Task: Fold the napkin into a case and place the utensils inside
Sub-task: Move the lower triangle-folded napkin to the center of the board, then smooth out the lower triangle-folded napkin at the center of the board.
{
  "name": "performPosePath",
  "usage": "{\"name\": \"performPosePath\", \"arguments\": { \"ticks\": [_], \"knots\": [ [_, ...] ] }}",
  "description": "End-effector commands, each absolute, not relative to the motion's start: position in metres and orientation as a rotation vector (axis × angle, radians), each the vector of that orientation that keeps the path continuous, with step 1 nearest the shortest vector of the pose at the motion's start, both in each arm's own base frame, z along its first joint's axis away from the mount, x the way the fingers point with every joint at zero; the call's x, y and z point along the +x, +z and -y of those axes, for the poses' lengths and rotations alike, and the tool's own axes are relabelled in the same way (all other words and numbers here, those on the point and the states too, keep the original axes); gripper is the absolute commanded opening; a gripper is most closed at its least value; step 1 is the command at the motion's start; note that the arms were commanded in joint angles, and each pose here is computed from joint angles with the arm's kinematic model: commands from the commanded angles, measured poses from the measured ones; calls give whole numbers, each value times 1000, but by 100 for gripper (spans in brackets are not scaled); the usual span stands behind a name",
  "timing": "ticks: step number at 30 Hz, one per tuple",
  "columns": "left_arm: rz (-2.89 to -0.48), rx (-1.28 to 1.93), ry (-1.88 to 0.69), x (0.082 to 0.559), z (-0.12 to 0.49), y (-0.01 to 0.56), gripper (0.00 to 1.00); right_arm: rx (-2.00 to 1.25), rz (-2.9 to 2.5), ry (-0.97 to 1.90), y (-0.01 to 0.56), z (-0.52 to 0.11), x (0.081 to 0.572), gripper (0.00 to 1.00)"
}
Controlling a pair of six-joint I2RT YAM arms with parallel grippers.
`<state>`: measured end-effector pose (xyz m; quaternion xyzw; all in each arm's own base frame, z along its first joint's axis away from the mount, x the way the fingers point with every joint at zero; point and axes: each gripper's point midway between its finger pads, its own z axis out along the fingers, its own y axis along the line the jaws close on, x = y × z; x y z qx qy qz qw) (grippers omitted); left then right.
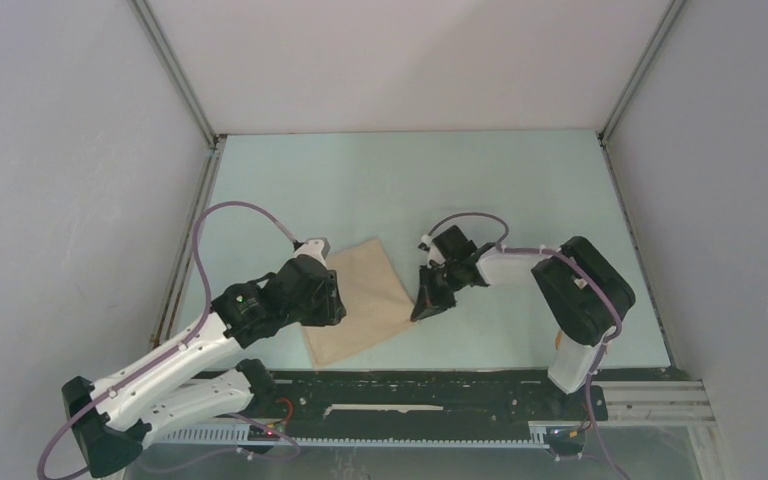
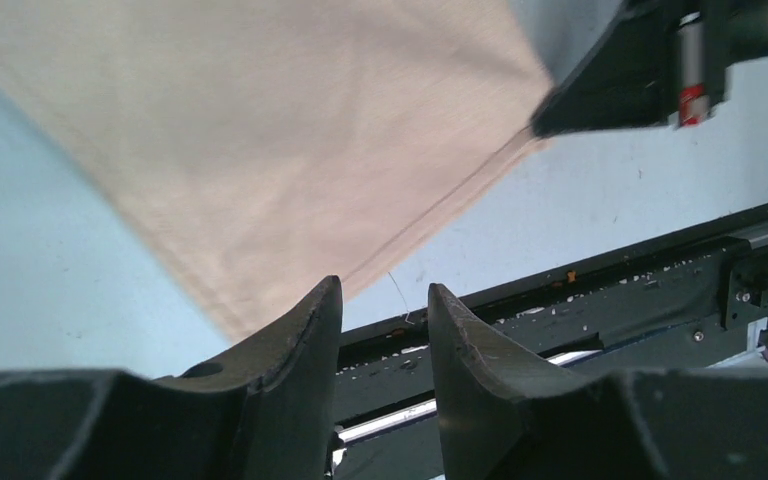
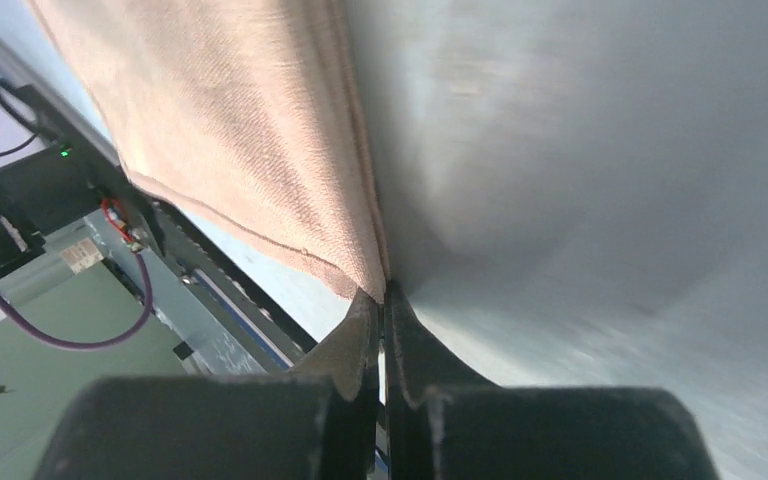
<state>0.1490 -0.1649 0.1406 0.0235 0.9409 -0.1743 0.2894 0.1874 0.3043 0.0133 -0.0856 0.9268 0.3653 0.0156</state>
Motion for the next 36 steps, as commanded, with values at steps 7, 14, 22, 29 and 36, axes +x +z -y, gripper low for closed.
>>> {"name": "performPosePath", "arguments": {
  "ticks": [7,14,22,29,36],
  "knots": [
    [-2493,55,-513,175,170,121,45,-407,-3150,826,3,-210,204,0],
    [-2526,-57,-584,222,176,103,43,-497,-3141,356,0,-173,251,4],
    [-2535,-243,-630,262,160,78,32,-327,-2919,-68,51,-137,316,46],
    [-2556,-285,-675,272,165,66,28,-267,-2667,745,111,-246,297,60],
    [-2519,-443,-496,278,128,45,21,-105,-2619,1223,86,-274,282,52]
  ]
}}
